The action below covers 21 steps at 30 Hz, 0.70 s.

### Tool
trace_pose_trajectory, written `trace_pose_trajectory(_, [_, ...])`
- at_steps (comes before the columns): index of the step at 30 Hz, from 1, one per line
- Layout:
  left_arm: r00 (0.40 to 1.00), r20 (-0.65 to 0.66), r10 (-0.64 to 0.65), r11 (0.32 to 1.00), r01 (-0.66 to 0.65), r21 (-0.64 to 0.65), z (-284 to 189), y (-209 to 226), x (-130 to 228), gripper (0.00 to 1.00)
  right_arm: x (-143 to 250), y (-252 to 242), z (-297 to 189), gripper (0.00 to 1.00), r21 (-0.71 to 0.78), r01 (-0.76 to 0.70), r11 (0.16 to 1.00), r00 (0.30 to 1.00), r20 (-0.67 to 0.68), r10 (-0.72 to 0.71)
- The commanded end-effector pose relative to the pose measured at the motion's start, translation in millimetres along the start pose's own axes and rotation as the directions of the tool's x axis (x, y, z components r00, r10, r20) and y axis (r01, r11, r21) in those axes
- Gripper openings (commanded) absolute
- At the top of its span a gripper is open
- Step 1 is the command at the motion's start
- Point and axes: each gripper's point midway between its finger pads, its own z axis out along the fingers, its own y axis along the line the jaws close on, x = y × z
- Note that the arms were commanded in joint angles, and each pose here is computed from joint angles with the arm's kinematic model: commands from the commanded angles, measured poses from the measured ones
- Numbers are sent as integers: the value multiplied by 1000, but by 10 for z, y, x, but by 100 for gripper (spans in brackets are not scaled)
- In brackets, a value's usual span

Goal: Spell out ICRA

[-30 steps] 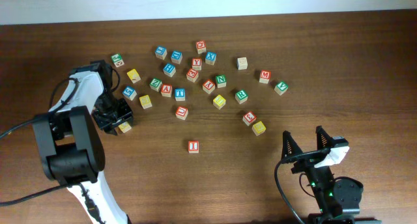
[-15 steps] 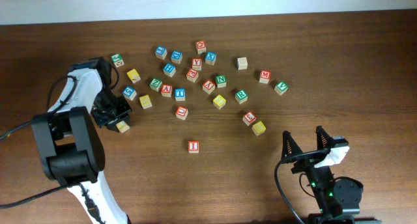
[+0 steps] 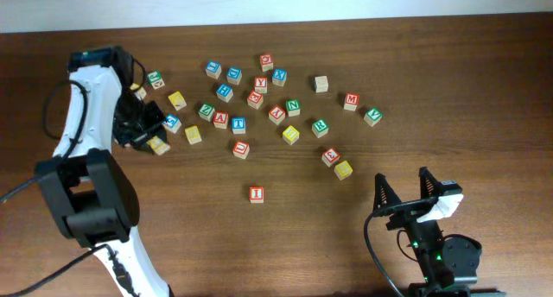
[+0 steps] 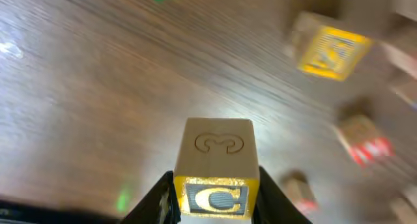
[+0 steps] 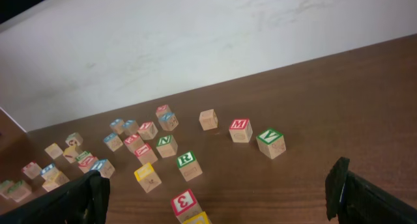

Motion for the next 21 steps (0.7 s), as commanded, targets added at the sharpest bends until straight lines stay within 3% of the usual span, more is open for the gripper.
trace_pose_trajectory(1, [997, -52, 56, 983, -46, 179, -149, -317, 122, 26, 22, -14, 1, 98, 6, -3, 1000, 1000, -3, 3])
trace_pose_trajectory(5, [989, -97, 113, 972, -89, 219, -144, -512, 306, 26, 22, -14, 1, 98, 6, -3, 1000, 1000, -3, 3])
trace_pose_trajectory(10, [953, -118, 278, 950, -255, 179, -10, -1002, 743, 26, 21, -14, 1, 98, 6, -3, 1000, 1000, -3, 3])
trace_pose_trajectory(15, [842, -112, 528, 847, -513, 136, 256, -1687, 1507, 27, 21, -14, 1, 98, 6, -3, 1000, 1000, -3, 3])
trace_pose_trajectory(19, [844, -51, 534, 841, -536, -74, 523, -1836, 1838, 29, 22, -14, 1, 98, 6, -3, 1000, 1000, -3, 3])
trace_pose_trajectory(21, [837, -36, 547, 829, -547, -117, 661, -1888, 1982, 29, 22, -14, 1, 98, 6, -3, 1000, 1000, -3, 3])
